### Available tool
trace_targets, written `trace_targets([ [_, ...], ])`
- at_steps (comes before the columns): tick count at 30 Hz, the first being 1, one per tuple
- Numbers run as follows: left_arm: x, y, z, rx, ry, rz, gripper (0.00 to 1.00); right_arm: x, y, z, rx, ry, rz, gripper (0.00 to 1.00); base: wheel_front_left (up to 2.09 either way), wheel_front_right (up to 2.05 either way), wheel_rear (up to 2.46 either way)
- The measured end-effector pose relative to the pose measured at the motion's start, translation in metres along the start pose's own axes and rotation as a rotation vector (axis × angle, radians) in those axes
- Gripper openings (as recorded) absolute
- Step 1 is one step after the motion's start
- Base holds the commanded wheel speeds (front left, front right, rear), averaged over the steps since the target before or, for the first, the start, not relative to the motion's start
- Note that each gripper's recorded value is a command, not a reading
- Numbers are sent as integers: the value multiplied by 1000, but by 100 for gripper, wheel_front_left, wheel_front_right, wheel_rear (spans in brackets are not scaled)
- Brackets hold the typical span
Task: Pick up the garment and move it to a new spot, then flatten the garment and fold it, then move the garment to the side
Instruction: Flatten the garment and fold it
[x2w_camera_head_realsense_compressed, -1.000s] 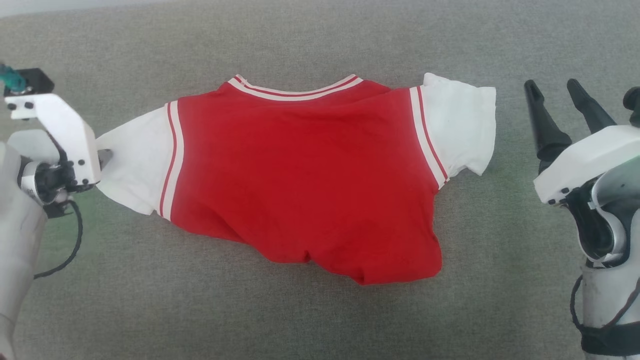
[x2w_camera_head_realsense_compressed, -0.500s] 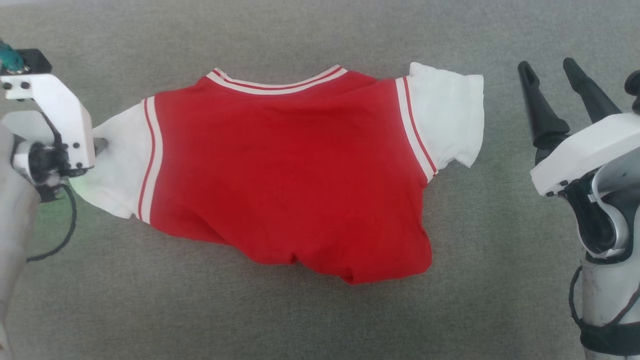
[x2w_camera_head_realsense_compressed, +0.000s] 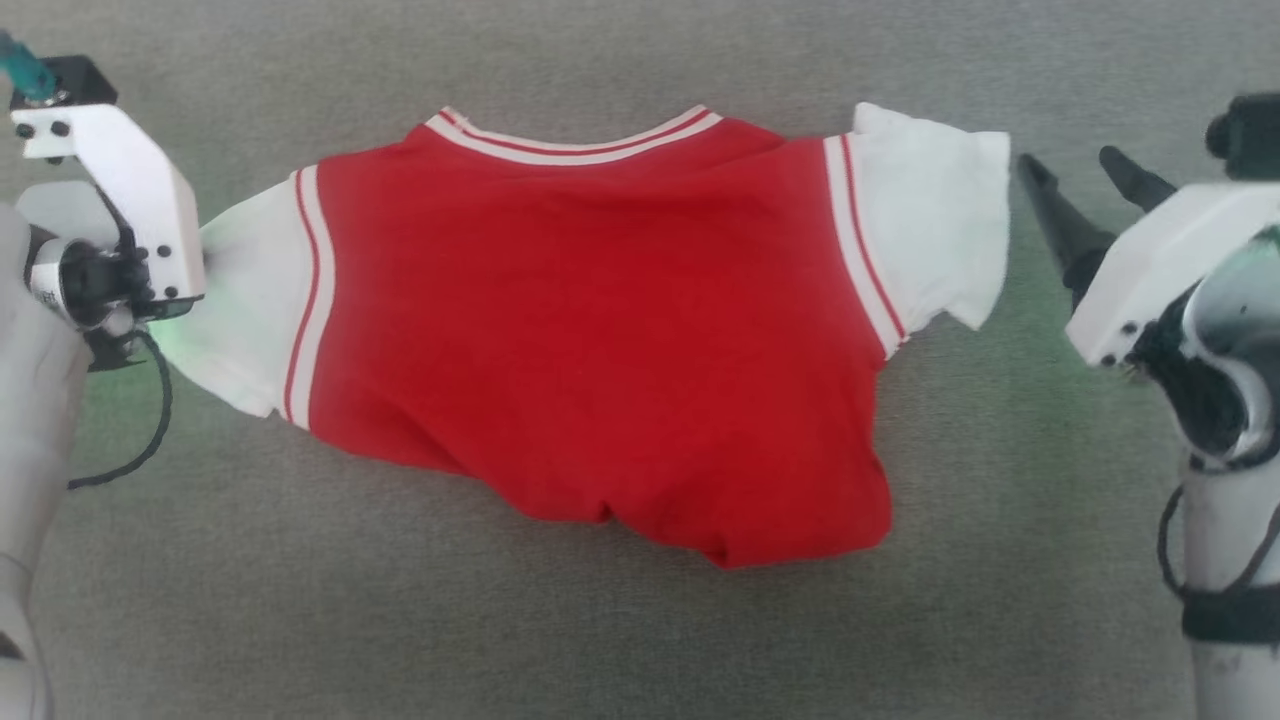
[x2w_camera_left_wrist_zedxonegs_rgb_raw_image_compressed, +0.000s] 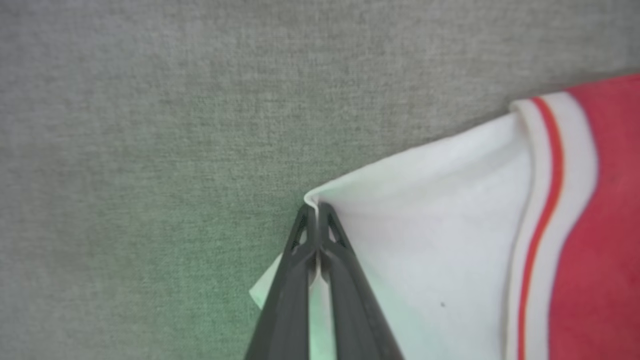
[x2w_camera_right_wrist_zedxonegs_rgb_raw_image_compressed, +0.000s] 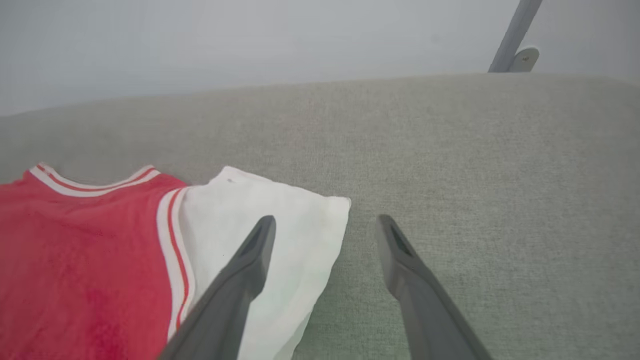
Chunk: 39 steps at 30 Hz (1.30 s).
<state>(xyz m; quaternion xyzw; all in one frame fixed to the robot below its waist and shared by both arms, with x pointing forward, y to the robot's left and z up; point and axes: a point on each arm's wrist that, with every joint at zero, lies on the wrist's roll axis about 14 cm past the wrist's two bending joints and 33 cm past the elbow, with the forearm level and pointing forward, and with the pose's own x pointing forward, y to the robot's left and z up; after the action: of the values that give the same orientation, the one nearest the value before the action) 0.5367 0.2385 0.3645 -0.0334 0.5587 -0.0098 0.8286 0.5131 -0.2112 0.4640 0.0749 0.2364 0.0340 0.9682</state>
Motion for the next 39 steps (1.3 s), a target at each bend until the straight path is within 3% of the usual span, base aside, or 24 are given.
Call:
trace_targets([
  [15,6,6,5,-8,-47,-15,0,68,7,-71,-46,511,39,100,0,0,0],
  [17,7,8,4,-18,-55,-14,0,73,11,-74,-58,545,52,0,0,0,0],
  [28,-22,11,19,-60,-166,-19,0,71,23,-33,-61,421,81,0,0,0,0],
  [33,-74,12,60,-32,-337,-8,0,54,36,35,-81,231,105,0,0,0,0],
  [39,-166,0,114,20,-591,-14,0,10,58,117,-117,-4,136,0,0,0,0],
])
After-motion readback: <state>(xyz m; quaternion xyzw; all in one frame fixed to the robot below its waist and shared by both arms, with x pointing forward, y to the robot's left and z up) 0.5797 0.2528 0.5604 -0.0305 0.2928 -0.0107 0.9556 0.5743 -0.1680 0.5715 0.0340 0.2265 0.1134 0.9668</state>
